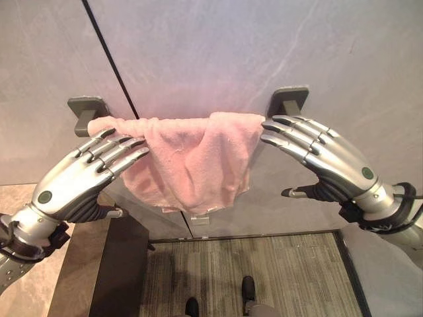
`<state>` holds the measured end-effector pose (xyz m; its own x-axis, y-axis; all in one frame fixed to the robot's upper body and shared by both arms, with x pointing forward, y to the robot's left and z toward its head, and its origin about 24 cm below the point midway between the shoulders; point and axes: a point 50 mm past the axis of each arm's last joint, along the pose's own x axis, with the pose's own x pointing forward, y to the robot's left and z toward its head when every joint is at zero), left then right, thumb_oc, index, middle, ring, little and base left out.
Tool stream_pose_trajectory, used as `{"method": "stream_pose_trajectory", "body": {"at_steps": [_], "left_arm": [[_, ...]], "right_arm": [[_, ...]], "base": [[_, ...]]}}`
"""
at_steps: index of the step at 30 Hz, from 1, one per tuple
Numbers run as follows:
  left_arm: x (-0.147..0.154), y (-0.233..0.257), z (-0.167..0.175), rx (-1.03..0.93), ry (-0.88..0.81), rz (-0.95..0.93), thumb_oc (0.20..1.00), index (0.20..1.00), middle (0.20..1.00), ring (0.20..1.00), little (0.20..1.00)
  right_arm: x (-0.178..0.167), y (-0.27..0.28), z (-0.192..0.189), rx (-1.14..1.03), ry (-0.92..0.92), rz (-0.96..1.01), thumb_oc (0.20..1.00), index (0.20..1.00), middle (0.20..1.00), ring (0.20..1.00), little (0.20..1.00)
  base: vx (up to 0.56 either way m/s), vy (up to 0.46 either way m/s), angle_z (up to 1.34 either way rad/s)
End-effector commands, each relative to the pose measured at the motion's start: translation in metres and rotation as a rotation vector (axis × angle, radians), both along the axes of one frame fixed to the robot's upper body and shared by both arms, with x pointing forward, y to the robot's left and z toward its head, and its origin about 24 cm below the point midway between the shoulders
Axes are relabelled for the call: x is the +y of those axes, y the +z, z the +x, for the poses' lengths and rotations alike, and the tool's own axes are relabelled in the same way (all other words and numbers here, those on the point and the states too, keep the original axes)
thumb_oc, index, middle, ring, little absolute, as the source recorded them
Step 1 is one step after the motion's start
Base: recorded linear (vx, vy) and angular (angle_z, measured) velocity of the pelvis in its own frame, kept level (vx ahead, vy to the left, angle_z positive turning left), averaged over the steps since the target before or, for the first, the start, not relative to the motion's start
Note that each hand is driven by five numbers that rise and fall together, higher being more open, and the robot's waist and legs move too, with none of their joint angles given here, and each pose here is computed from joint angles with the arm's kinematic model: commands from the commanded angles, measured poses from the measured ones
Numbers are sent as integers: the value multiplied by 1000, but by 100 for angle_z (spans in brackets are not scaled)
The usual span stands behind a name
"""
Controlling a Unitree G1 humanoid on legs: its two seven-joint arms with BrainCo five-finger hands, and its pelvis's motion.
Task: Put brush and paste in cup on sink, flatten towel.
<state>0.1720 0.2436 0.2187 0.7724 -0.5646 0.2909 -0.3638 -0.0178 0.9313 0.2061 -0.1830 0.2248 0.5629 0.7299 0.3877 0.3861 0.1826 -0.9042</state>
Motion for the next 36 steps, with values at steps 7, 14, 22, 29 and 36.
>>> {"method": "stream_pose_trajectory", "body": {"at_steps": [7,14,22,29,36], "left_arm": [[8,16,1,-167,19,0,1000,1000,1000,1000,1000],[5,27,-6,-205,9,-18,1000,1000,1000,1000,1000],[13,21,-7,-175,52,-95,1000,1000,1000,1000,1000],[27,0,16,-69,93,-313,1000,1000,1000,1000,1000],[25,-9,30,-31,84,-374,1000,1000,1000,1000,1000]], "right_arm": [[22,15,-4,-92,129,81,1000,1000,1000,1000,1000],[32,22,-9,-112,188,93,1000,1000,1000,1000,1000],[42,20,-4,-53,225,78,1000,1000,1000,1000,1000],[66,28,4,-21,332,85,1000,1000,1000,1000,1000],[72,26,19,-23,293,30,1000,1000,1000,1000,1000]], "base": [[25,25,-7],[10,6,-4],[11,6,-5],[2,0,-2],[0,8,-7]]}}
